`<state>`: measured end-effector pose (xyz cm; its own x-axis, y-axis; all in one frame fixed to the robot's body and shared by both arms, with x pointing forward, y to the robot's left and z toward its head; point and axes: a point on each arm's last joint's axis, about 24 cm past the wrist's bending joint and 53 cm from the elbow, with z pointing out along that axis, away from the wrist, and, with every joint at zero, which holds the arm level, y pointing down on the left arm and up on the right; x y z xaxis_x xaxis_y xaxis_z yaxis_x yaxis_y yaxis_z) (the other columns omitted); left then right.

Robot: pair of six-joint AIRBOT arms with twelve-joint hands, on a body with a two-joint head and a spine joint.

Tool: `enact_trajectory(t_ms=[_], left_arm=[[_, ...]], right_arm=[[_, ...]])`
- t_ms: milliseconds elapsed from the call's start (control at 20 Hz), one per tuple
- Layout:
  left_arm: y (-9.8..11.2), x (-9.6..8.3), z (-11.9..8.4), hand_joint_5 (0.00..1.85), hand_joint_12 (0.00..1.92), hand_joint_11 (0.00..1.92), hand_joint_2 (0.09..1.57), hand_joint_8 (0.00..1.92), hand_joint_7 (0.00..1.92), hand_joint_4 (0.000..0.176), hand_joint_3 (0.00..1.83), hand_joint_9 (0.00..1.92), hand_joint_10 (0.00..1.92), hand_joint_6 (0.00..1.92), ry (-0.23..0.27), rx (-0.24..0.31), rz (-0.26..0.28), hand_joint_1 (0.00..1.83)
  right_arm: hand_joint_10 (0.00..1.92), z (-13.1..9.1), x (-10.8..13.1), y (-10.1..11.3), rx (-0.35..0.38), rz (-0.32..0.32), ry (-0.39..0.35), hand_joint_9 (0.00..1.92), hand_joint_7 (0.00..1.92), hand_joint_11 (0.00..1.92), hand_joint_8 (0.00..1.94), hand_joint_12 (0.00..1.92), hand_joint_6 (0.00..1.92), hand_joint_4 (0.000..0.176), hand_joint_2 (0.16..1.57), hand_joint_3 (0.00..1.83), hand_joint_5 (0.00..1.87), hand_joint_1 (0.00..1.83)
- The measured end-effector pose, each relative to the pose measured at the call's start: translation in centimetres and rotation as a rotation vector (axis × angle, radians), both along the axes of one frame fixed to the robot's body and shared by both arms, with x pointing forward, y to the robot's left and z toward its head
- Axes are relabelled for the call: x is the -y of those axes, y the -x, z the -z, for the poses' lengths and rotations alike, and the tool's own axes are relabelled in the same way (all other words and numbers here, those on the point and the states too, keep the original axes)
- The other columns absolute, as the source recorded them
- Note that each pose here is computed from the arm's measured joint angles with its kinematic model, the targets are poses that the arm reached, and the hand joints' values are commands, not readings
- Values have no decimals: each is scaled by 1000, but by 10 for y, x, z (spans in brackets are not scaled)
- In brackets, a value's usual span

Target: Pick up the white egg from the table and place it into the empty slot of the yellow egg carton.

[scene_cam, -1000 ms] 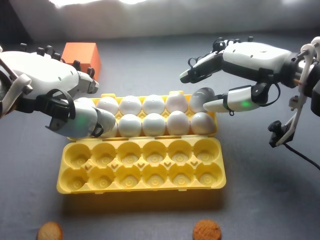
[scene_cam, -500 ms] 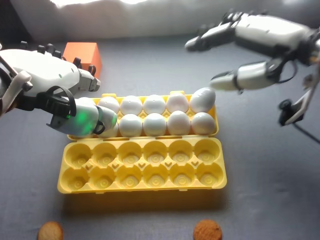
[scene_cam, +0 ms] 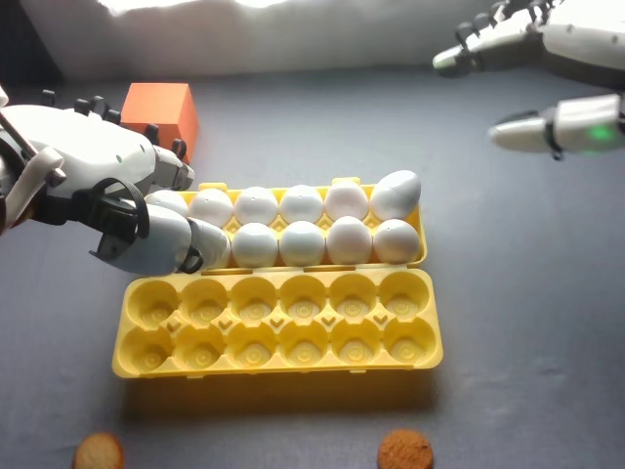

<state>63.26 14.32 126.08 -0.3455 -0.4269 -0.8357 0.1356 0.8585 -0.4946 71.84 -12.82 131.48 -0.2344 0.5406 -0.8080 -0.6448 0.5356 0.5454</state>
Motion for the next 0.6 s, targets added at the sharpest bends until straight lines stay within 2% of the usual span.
enact_trajectory(t_ms=[100, 200, 250, 300, 450, 600], left_arm=[[0, 1, 0, 258, 479, 0, 1301, 0, 295, 0, 0, 279, 0, 0, 4, -1, 5, 0], [0, 2, -1, 255, 476, 0, 1302, 0, 283, 0, 0, 265, 0, 0, 5, 2, 8, 0], [0, 2, -2, 250, 462, 0, 1304, 0, 279, 0, 1, 260, 0, 1, 5, 4, 8, 0], [0, 2, -1, 251, 461, 0, 1304, 2, 283, 0, 1, 261, 1, 1, 5, 3, 8, 0], [0, 3, -4, 293, 535, 0, 1301, 1, 324, 0, 0, 301, 2, 0, 13, 9, 13, 0], [0, 2, -3, 270, 486, 0, 1301, 2, 298, 0, 0, 276, 1, 1, 11, 5, 5, 0]], right_arm=[[6, 9, 14, 9, -16, 25, 54, 428, 462, 0, 4, 961, 4, 0, 1299, 1, 416, 625], [12, 31, 27, 21, -58, 42, 122, 449, 492, 0, 10, 1016, 14, 0, 1282, 0, 458, 687], [9, 45, 28, 28, -72, 44, 181, 447, 494, 0, 8, 998, 12, 0, 1283, 0, 461, 699], [13, 53, 28, 33, -85, 41, 209, 460, 508, 0, 11, 1018, 14, 0, 1281, 0, 474, 708], [7, 52, 25, 50, -92, 15, 197, 453, 496, 0, 2, 1019, 4, 0, 1292, 1, 460, 684], [12, 65, 26, 53, -183, 8, 159, 463, 508, 0, 9, 1019, 9, 0, 1242, 0, 476, 782]])
